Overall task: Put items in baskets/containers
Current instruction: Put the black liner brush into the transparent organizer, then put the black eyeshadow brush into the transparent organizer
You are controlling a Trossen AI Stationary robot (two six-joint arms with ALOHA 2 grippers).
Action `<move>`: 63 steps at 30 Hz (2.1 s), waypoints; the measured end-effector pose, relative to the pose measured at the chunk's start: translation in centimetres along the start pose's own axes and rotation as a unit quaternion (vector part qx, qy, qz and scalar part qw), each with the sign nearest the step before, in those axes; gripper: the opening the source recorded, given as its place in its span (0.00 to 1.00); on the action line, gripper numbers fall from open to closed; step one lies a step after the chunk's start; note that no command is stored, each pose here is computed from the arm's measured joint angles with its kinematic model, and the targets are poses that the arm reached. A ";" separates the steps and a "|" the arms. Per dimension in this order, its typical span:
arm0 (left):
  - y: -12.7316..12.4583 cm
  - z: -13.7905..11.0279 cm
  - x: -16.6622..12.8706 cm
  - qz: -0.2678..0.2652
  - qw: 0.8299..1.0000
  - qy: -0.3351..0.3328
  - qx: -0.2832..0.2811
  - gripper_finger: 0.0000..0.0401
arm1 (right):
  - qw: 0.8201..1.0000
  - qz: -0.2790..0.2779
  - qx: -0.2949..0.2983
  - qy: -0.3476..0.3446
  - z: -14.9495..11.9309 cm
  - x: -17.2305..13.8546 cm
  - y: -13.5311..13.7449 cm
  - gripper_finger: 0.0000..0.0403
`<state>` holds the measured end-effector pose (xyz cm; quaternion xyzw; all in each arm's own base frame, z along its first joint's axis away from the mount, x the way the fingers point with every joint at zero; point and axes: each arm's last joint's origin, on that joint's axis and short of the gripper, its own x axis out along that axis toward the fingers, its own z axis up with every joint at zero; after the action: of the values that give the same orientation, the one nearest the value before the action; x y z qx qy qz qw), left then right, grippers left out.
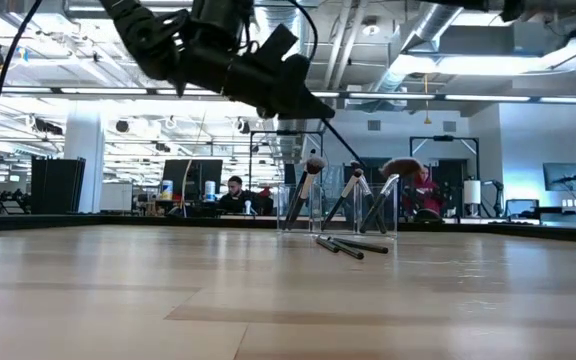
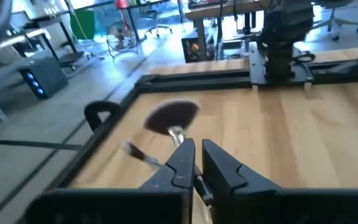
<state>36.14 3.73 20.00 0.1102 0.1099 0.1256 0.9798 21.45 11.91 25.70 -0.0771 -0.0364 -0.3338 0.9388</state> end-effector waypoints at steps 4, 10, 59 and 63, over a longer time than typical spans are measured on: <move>0.4 0.8 0.3 0.011 1.000 -0.008 0.019 0.04 | 1.000 0.015 -0.015 0.014 -0.1 -0.7 0.1 0.29; 0.4 -0.9 0.2 0.026 0.996 0.081 0.034 0.05 | 0.994 0.027 -0.101 0.028 -1.0 -0.9 0.6 0.29; 0.3 0.9 -9.5 -0.006 0.984 0.178 0.021 0.28 | 0.963 0.063 0.027 0.262 -18.1 7.2 5.3 0.29; 0.3 -1.5 -10.6 -0.003 0.980 0.201 0.000 0.28 | 0.962 0.046 0.033 0.266 -18.6 7.2 5.4 0.29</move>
<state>25.68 1.37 20.65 0.0828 0.3048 0.1420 0.9381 30.79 8.44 7.56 0.0438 0.2071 -0.2972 0.9311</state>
